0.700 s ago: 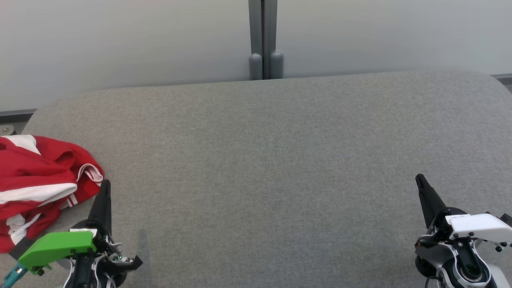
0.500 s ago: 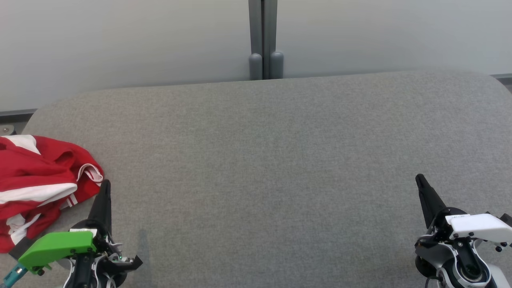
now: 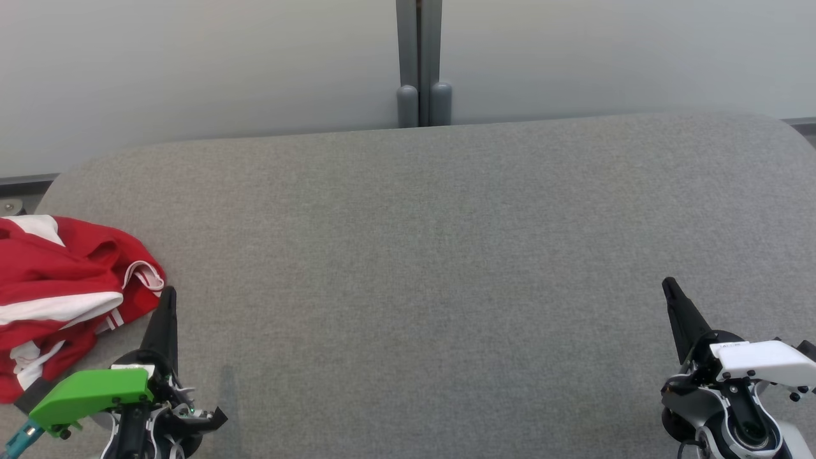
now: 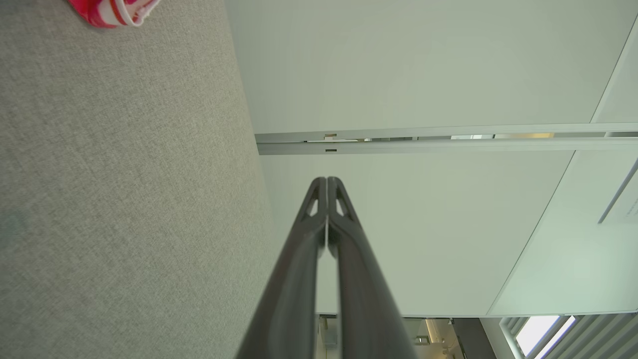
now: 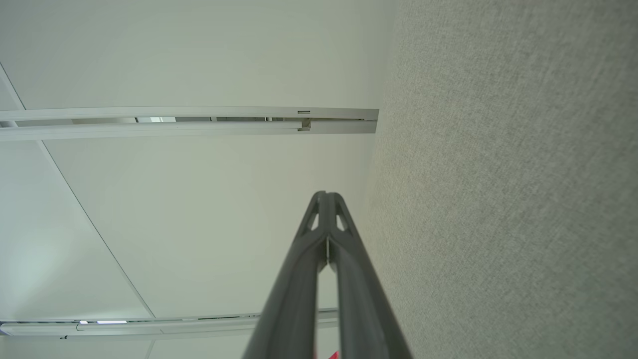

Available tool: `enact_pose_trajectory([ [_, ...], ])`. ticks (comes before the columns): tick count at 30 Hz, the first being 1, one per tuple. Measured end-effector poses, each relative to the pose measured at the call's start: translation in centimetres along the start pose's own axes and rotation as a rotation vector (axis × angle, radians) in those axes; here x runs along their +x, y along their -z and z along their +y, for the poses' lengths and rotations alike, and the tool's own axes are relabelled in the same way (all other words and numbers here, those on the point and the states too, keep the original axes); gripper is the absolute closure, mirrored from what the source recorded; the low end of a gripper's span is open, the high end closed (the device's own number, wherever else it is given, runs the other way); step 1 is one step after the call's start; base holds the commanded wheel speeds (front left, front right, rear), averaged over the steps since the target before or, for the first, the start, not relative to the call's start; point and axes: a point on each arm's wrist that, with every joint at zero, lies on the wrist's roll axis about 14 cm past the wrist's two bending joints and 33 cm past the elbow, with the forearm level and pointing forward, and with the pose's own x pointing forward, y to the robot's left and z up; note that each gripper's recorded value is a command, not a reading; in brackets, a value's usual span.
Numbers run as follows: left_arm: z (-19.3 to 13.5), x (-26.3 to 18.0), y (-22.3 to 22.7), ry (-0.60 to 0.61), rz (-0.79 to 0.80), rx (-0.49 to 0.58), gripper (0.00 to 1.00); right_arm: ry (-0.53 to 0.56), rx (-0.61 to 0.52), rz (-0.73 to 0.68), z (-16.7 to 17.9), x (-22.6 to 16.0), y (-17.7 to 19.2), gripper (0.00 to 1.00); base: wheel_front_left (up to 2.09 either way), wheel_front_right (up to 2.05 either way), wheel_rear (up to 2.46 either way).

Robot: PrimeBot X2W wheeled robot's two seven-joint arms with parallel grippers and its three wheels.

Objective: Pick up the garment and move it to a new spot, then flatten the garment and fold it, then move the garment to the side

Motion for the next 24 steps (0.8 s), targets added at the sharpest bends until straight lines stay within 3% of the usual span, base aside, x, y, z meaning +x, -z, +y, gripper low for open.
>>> enact_pose_trajectory([
  [24,0.00,0.00,0.00,0.000,0.000,0.000,1.00,0.000,0.000,0.000,0.00,0.00,0.00,1.00,0.00,0.00,0.00],
])
